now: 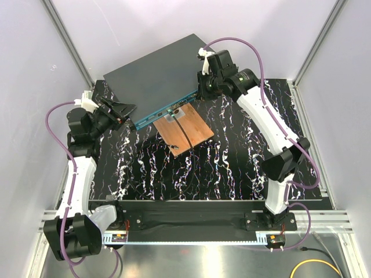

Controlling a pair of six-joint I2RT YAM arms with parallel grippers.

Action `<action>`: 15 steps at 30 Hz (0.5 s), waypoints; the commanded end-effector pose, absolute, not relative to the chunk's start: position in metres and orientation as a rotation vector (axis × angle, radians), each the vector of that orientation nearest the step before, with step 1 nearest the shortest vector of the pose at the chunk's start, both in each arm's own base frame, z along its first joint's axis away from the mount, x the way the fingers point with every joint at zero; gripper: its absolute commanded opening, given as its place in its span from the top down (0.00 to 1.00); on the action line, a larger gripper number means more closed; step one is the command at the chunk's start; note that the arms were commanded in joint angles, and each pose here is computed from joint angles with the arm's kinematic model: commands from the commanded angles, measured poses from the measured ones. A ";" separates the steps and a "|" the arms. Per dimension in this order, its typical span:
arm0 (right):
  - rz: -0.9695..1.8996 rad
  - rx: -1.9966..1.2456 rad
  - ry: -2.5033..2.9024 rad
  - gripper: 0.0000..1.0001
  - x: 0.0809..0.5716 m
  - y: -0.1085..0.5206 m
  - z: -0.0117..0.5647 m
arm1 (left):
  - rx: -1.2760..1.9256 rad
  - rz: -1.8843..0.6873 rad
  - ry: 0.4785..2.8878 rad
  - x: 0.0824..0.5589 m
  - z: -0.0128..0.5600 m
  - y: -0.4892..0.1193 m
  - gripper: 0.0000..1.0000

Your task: Insert the plug into the switch port

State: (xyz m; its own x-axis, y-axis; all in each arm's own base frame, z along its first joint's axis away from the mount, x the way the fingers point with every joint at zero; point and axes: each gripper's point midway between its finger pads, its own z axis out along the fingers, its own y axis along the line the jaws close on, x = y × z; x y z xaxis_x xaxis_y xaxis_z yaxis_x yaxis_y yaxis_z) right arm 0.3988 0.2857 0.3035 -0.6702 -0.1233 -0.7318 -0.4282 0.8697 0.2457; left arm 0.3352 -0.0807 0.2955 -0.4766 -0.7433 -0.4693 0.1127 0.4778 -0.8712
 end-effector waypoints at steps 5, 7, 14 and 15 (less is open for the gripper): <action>0.584 -0.324 2.007 0.87 0.446 0.318 0.358 | -0.439 -1.113 1.733 0.338 0.317 -0.084 0.26; 0.581 -0.331 2.009 0.87 0.446 0.319 0.356 | -0.431 -1.110 1.737 0.337 0.316 -0.085 0.26; 0.560 -0.388 2.013 0.86 0.437 0.316 0.355 | -0.419 -1.093 1.741 0.337 0.318 -0.085 0.25; 0.554 -0.400 2.013 0.84 0.435 0.313 0.355 | -0.416 -1.090 1.735 0.336 0.320 -0.084 0.25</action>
State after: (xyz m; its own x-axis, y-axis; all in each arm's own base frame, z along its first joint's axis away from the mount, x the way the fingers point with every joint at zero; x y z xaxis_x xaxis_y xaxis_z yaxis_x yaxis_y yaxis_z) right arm 0.3983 0.2893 0.2992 -0.6780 -0.1508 -0.7194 -0.4345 0.8716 0.2269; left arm 0.3351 -0.0836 0.2959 -0.4796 -0.7234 -0.4967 0.1304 0.5010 -0.8555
